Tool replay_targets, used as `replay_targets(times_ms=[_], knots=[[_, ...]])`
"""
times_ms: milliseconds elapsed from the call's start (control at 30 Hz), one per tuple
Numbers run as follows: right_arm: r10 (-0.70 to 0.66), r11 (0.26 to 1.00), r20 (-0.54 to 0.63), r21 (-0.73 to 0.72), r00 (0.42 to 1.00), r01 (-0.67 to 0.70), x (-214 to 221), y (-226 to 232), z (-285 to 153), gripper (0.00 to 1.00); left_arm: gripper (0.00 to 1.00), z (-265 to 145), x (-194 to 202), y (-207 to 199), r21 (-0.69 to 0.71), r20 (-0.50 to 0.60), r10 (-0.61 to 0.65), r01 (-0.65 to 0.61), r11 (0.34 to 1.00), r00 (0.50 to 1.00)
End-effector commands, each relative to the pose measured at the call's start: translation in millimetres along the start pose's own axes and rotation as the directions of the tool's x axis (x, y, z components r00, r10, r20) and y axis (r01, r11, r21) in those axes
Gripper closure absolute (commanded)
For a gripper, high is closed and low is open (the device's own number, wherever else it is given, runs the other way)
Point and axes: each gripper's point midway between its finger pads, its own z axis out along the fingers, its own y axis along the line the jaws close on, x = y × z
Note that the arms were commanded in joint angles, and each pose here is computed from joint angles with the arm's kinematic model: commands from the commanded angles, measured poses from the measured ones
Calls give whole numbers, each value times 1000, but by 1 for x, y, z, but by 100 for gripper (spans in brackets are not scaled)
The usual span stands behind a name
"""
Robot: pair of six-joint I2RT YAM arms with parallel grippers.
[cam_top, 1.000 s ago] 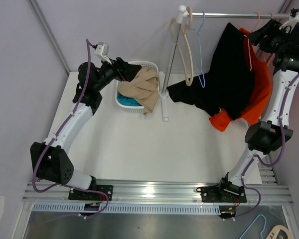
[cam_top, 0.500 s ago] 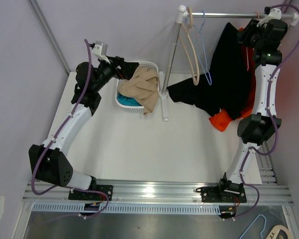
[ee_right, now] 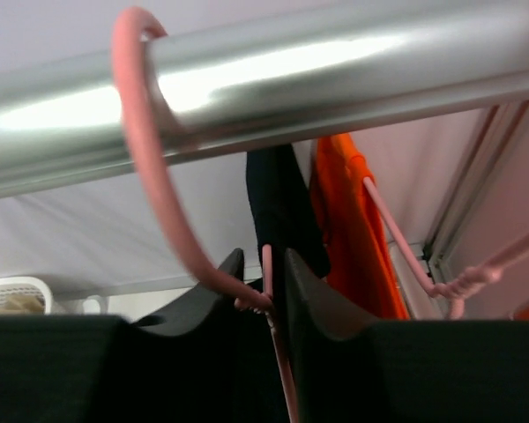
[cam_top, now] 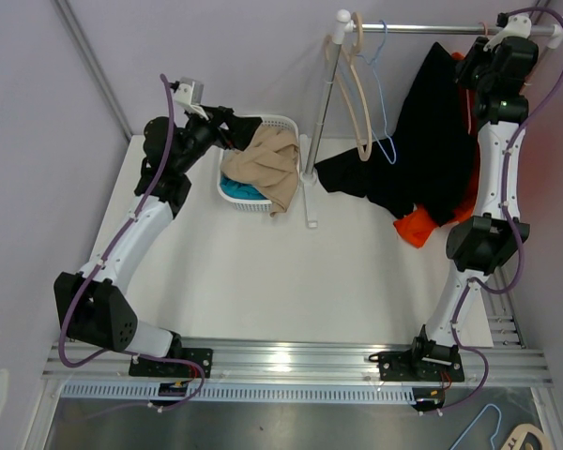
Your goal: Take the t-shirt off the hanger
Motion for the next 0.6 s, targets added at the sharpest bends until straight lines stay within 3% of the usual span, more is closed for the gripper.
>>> replay_targets(times_ms=[0,67,133,167,200,267,300,500,567], knots=[[-54,998,120,35,991,50,-48,8,-26,68,1,-7,-29,-18,30,71,53,-55,998,996],[-48,998,126,35,991,44,-50,9,-28,66,0,-7,-28,-19,31,69,55,-57,998,996],[-44,999,134,31,990,40,-50,10,-27,71,1,-7,-28,-20,33,69,57,-59,998,996],[-44,999,148,33,988,39,-54,11,-29,77,0,-7,-28,-21,36,66,60,-62,997,996],[-42,999,149,34,988,38,-54,11,-28,90,1,-6,-27,-21,40,64,60,-63,997,996],[-36,999,162,33,986,31,-56,11,-28,92,1,-4,-28,-23,50,62,62,-65,997,996],[-33,999,163,30,986,28,-57,12,-28,99,1,-3,-23,-23,56,50,60,-63,996,997],[-11,1000,171,-3,985,12,-59,16,-23,100,1,0,-21,-25,69,41,60,-63,996,997],[-3,1000,217,-30,976,10,-80,25,-32,100,0,-1,-22,-29,88,43,74,-77,993,996]])
